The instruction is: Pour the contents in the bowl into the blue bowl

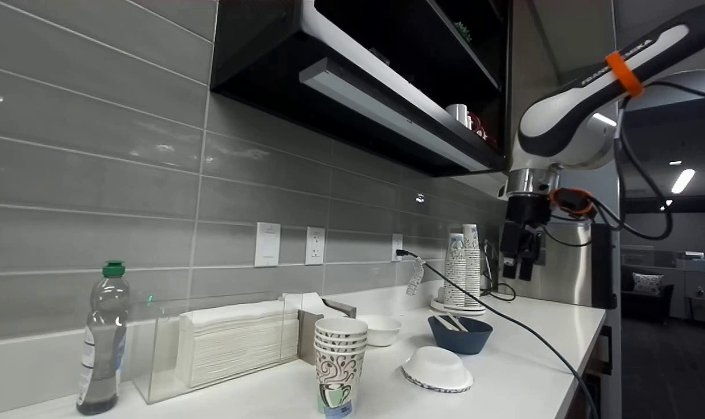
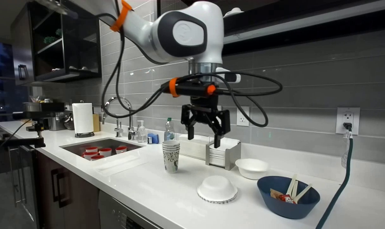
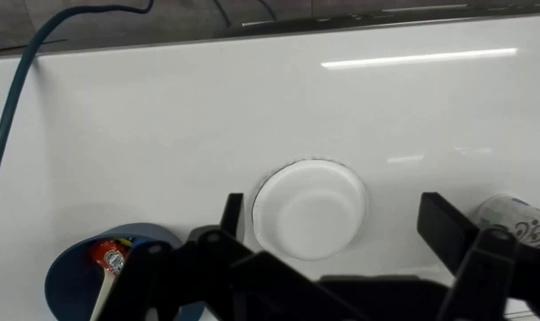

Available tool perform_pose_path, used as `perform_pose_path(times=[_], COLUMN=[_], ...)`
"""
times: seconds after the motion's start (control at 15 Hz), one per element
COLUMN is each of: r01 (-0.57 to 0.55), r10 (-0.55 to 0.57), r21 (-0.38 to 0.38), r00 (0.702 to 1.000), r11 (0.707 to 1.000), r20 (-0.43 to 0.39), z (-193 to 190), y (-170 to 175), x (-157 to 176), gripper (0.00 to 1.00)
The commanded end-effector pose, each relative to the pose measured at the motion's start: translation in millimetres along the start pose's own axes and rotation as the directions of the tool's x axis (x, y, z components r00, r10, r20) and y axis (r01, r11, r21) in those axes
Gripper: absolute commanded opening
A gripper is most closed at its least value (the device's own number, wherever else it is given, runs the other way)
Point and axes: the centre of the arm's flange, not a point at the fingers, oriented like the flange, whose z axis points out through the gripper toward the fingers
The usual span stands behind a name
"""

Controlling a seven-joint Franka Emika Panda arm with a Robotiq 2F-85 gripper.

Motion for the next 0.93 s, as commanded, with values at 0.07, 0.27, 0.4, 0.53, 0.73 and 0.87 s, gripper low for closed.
perform_pose_path(times=[0.07,0.27,0.4,0.53,0.73,0.87], r01=[-0.032,-0.141,-0.216,-0.155,-0.154,-0.152], r10=[0.031,0.138,0.209,0.151,0.149,0.149], r21=[0.008,0.058,0.107,0.072,0.075,0.075], r00=[0.996,0.989,0.975,0.987,0.987,0.987], r11=[0.999,0.988,0.97,0.985,0.985,0.985], r20=[0.079,0.054,0.076,0.059,0.062,0.053], z=[26.0,47.8,62.0,74.0,76.3,71.0], y=[24.4,31.9,40.4,25.0,24.9,24.4], x=[102.7,152.3,183.4,132.5,132.3,132.0], gripper=[1.0,1.0,1.0,1.0,1.0,1.0])
